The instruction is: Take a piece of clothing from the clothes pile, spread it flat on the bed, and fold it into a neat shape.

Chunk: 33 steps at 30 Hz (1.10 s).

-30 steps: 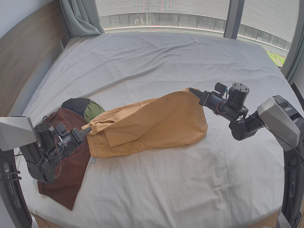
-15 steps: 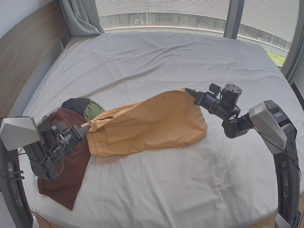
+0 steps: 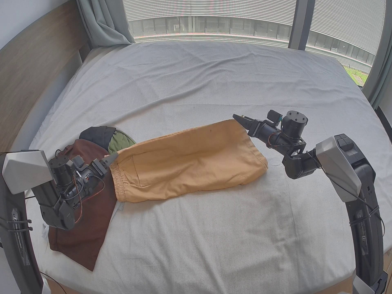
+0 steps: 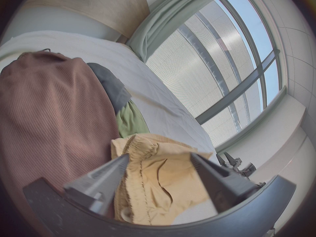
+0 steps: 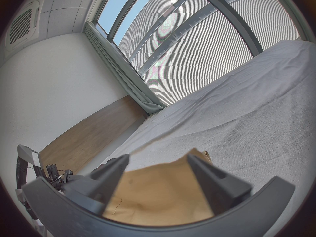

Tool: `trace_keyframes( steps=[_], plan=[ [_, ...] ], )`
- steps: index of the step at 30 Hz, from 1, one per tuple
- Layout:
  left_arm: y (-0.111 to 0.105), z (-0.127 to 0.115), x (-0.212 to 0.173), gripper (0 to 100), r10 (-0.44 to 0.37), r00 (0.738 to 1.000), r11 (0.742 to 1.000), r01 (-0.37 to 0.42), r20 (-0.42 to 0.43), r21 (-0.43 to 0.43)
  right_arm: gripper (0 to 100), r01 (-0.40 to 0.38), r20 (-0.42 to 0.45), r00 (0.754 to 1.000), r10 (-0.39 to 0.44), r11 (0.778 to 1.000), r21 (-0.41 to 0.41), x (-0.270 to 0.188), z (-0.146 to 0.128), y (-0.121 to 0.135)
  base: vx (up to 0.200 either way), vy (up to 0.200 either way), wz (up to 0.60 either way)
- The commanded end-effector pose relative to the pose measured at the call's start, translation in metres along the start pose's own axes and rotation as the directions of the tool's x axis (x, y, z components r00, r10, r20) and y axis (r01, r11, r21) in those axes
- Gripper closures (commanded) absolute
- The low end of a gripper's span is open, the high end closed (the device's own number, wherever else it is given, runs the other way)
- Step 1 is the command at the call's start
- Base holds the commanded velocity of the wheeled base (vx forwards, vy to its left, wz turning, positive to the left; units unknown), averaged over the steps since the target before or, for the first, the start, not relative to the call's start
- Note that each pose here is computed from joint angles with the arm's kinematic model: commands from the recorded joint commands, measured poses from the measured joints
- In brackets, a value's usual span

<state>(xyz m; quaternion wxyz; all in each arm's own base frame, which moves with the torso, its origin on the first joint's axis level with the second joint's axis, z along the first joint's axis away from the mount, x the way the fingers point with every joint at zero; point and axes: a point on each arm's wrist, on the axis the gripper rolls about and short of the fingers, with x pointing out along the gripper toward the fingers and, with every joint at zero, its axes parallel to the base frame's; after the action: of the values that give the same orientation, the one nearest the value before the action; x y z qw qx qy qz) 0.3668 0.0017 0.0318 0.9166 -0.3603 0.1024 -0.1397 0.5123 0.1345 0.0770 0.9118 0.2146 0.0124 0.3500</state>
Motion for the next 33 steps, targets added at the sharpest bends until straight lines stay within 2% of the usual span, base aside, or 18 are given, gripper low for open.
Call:
trace_keyframes(
  steps=[1,5,12,16,18,21,27,33],
  plan=[
    [0.004,0.007,0.003,0,0.013,0.999,1.0,-0.013,0.041,0.006,0,0.002,0.001,1.0,-0.002,1.0,-0.001,0.0,-0.002,-0.001,0.0,0.0,0.0],
    [0.003,0.012,0.002,0,0.014,0.998,1.0,-0.015,0.058,0.009,0,-0.003,0.007,1.0,0.003,1.0,-0.006,-0.001,0.005,0.005,0.0,0.0,0.0],
    [-0.009,0.02,-0.006,0,-0.008,0.998,1.0,0.007,0.069,0.014,0,0.018,-0.048,0.999,-0.017,1.0,0.021,-0.02,0.008,0.022,0.0,0.0,0.0],
    [-0.019,0.02,-0.013,0,-0.023,0.998,1.0,0.022,0.059,0.018,0,0.077,-0.083,0.994,-0.072,0.996,0.052,-0.039,0.004,0.031,0.0,0.0,0.0],
    [-0.026,0.019,-0.016,0,-0.048,0.998,0.999,0.047,0.043,0.025,0,0.113,-0.103,0.989,-0.106,0.992,0.063,-0.051,-0.006,0.033,0.0,0.0,0.0],
    [-0.034,0.019,-0.021,0,-0.067,0.997,0.997,0.067,0.028,0.03,0,0.118,-0.12,0.987,-0.109,0.99,0.073,-0.066,-0.018,0.039,0.0,0.0,0.0],
    [-0.042,0.015,-0.028,0,-0.079,0.997,0.996,0.079,0.005,0.05,0,0.144,-0.147,0.981,-0.123,0.979,0.143,-0.096,-0.036,0.057,0.0,0.0,0.0],
    [-0.043,0.008,-0.032,0,-0.08,0.996,0.988,0.083,-0.027,0.133,0,0.164,-0.205,0.971,-0.126,0.97,0.178,-0.117,-0.057,0.066,0.0,0.0,0.0]
  ],
)
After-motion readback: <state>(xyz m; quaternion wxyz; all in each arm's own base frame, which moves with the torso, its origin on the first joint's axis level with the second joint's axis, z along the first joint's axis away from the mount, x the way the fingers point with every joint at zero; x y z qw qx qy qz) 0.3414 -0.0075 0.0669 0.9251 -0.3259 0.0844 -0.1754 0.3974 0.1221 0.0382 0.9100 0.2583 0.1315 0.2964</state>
